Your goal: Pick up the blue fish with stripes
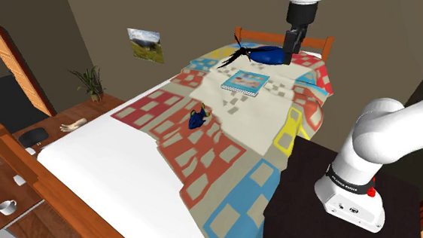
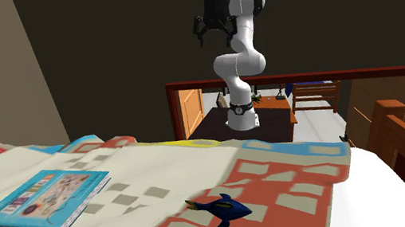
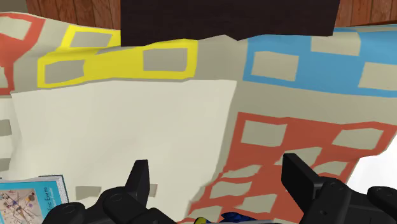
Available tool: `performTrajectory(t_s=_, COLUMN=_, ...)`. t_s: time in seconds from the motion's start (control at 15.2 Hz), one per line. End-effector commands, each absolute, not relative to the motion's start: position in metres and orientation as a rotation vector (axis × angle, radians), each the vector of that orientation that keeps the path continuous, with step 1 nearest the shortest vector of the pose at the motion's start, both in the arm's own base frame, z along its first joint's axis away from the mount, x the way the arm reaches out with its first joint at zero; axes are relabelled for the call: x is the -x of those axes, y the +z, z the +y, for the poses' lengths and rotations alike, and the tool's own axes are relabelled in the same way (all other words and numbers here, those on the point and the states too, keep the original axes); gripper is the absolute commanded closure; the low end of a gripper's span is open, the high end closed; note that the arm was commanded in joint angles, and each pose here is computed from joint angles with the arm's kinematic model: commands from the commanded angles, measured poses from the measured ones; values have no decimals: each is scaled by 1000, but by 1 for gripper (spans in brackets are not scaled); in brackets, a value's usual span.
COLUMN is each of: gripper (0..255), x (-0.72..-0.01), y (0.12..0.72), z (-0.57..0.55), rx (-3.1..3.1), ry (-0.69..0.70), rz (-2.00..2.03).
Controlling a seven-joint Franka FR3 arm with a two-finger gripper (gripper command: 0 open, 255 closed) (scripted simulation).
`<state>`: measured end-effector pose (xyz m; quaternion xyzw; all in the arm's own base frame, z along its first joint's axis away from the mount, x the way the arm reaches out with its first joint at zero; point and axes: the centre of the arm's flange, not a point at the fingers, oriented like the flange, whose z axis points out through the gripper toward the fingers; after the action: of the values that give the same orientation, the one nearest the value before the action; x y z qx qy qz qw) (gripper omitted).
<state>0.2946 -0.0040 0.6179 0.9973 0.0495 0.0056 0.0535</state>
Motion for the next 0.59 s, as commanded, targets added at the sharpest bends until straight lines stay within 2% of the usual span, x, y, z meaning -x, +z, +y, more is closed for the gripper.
performTrajectory(t_s=0.0, gripper=0, x=-295, y=618, z=-4, rx=-3031, ry=17, rz=150)
performTrajectory(t_s=0.53, gripper=0, x=-360, y=540, z=13, rx=-3027, ry=52, rz=181)
